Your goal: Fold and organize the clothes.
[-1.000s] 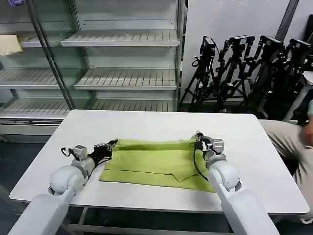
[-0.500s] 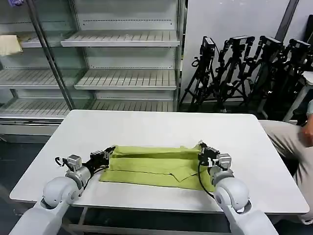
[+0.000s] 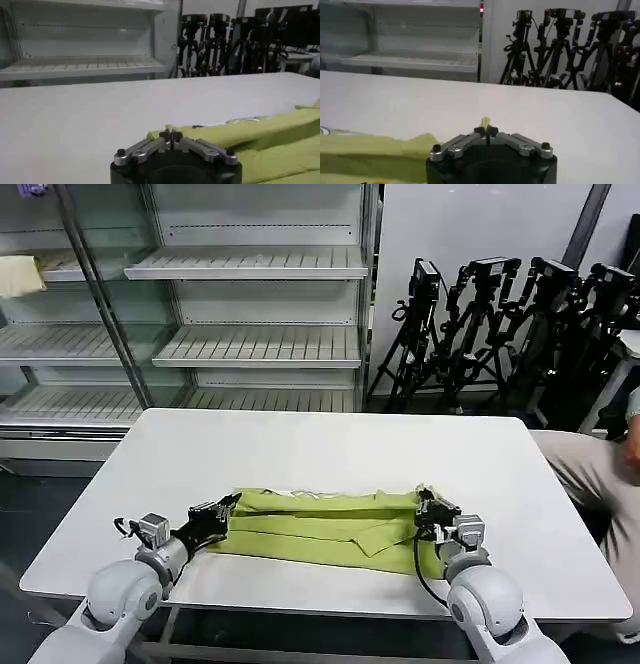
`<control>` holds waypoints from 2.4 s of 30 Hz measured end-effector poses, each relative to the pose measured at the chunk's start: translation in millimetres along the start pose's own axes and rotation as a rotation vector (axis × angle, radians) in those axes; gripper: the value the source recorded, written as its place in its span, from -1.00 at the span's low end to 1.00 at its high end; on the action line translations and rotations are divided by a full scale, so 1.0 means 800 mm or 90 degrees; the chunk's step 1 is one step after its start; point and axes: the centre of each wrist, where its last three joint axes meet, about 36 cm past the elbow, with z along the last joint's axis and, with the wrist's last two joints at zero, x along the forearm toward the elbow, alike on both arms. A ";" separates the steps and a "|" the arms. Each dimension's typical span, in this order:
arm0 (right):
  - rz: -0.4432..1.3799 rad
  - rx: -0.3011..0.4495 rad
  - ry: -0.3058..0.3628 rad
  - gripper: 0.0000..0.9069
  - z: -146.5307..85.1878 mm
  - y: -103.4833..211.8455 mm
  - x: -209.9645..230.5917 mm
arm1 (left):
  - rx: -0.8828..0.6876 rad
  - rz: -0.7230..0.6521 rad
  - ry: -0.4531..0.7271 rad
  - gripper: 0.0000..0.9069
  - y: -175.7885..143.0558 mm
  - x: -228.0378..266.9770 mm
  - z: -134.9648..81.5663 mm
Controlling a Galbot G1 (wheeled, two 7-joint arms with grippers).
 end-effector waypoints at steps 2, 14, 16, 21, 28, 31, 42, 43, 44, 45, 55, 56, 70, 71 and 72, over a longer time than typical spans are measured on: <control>-0.003 0.001 -0.004 -1.00 -0.001 0.001 0.003 | -0.003 -0.001 0.000 -1.00 0.000 0.001 0.000; -0.012 0.011 -0.013 -1.00 -0.002 0.004 0.019 | -0.012 -0.008 0.005 -0.98 0.001 0.004 0.001; -0.009 0.015 -0.012 -1.00 -0.001 0.002 0.020 | -0.012 -0.007 0.006 -0.98 0.000 0.004 0.002; -0.006 0.017 -0.008 -1.00 0.003 -0.002 0.022 | -0.015 -0.004 0.006 -0.98 -0.002 0.007 0.001; -0.007 0.021 0.001 1.00 0.011 -0.001 0.021 | -0.024 -0.007 0.020 1.00 0.003 0.008 0.003; -0.010 0.030 0.000 1.00 0.014 -0.001 0.024 | -0.030 -0.009 0.029 1.00 0.002 0.007 0.007; -0.008 0.043 -0.028 1.00 0.012 -0.009 0.045 | -0.012 -0.030 0.005 1.00 -0.019 0.012 -0.007; -0.009 0.044 -0.032 1.00 0.011 -0.009 0.048 | -0.004 -0.035 0.004 1.00 -0.024 0.012 -0.010; -0.009 0.044 -0.036 1.00 0.011 -0.009 0.053 | 0.006 -0.042 0.004 1.00 -0.029 0.012 -0.012; -0.010 0.045 -0.039 1.00 0.011 -0.009 0.056 | 0.017 -0.050 0.007 1.00 -0.034 0.012 -0.014; -0.014 0.055 -0.050 1.00 0.020 -0.013 0.075 | 0.091 -0.135 0.074 -0.42 -0.068 0.006 0.001; -0.016 0.055 -0.051 1.00 0.021 -0.012 0.077 | 0.096 -0.140 0.079 -0.42 -0.070 0.005 0.002; -0.021 0.064 -0.060 1.00 0.025 -0.009 0.090 | 0.129 -0.150 0.099 -0.98 -0.097 0.004 0.002; -0.022 0.064 -0.061 1.00 0.025 -0.009 0.091 | 0.130 -0.149 0.100 -0.98 -0.099 0.004 0.002; -0.022 0.064 -0.061 1.00 0.026 -0.008 0.093 | 0.130 -0.147 0.101 -0.98 -0.101 0.004 0.002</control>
